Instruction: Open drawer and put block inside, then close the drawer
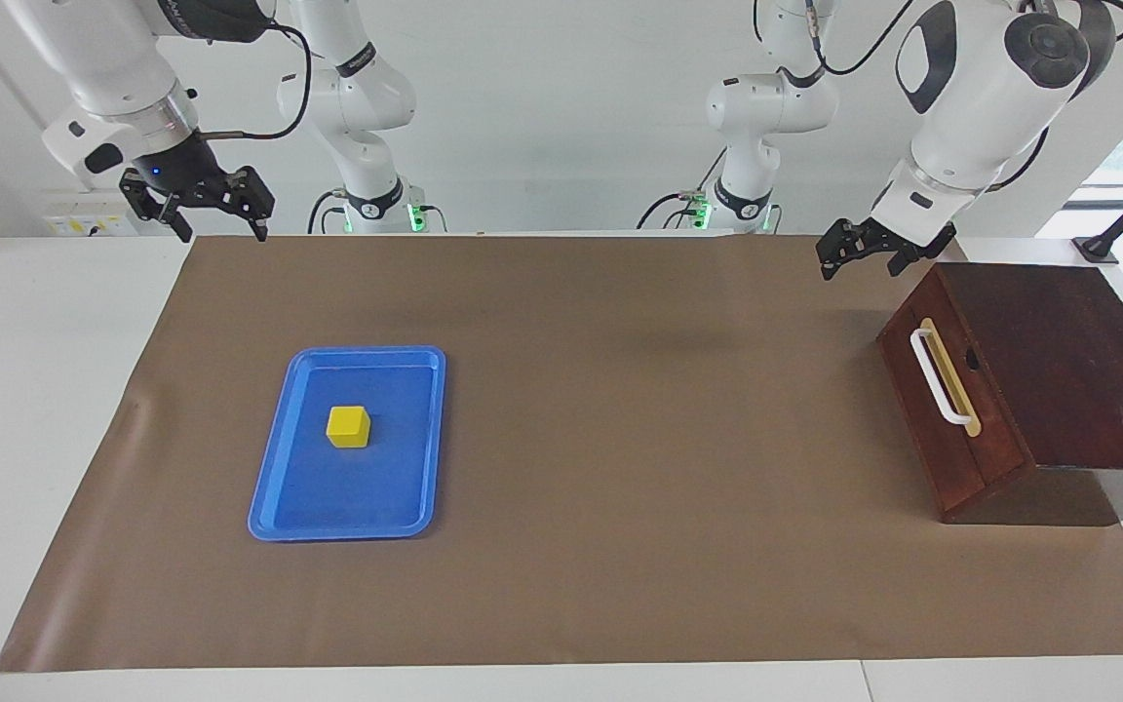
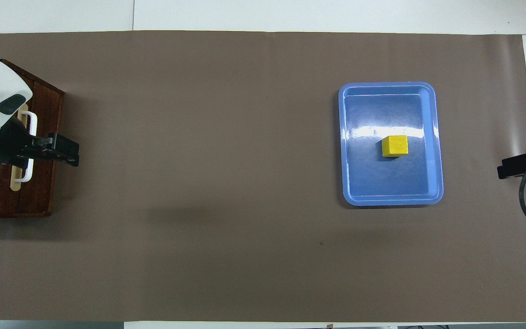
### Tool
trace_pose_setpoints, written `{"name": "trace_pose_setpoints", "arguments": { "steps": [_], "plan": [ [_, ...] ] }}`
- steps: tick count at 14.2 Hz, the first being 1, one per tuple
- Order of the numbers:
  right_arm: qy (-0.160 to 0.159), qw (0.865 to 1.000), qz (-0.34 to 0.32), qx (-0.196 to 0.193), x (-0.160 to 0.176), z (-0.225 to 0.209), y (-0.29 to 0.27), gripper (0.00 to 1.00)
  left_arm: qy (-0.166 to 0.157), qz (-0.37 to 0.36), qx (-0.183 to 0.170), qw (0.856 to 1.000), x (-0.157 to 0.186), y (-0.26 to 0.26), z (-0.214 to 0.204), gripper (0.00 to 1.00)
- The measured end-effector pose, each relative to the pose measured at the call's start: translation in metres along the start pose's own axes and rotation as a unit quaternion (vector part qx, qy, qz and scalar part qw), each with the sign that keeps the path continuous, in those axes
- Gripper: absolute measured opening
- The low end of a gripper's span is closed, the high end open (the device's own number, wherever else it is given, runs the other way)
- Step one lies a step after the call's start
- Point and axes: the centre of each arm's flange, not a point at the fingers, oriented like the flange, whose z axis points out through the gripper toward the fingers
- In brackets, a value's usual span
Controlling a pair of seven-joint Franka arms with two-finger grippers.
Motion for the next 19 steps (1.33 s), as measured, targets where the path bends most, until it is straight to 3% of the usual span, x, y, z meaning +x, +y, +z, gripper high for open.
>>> {"name": "trace_pose_setpoints", "arguments": {
  "steps": [2, 5, 8, 11, 15, 19],
  "plan": [
    [0.005, 1.0, 0.002, 0.0, 0.001, -0.001, 0.002, 1.0, 0.0, 0.0, 0.0, 1.0, 0.0, 0.0, 0.0, 1.0],
    [0.039, 0.999, 0.001, -0.003, 0.008, -0.007, 0.003, 1.0, 0.0, 0.0, 0.0, 1.0, 0.0, 0.0, 0.0, 1.0],
    [0.043, 0.999, -0.015, -0.004, 0.009, -0.007, 0.004, 1.0, 0.0, 0.0, 0.0, 1.0, 0.0, 0.0, 0.0, 1.0],
    [0.055, 0.996, 0.071, 0.0, 0.014, -0.006, 0.014, 1.0, 0.0, 0.0, 0.0, 1.0, 0.0, 0.0, 0.0, 1.0],
    [0.049, 0.97, 0.236, 0.006, 0.031, 0.014, 0.024, 1.0, 0.0, 0.0, 0.0, 1.0, 0.0, 0.0, 0.0, 1.0],
    [0.018, 0.926, 0.375, 0.03, 0.055, 0.051, 0.024, 1.0, 0.0, 0.0, 0.0, 1.0, 0.0, 0.0, 0.0, 1.0]
  ]
}}
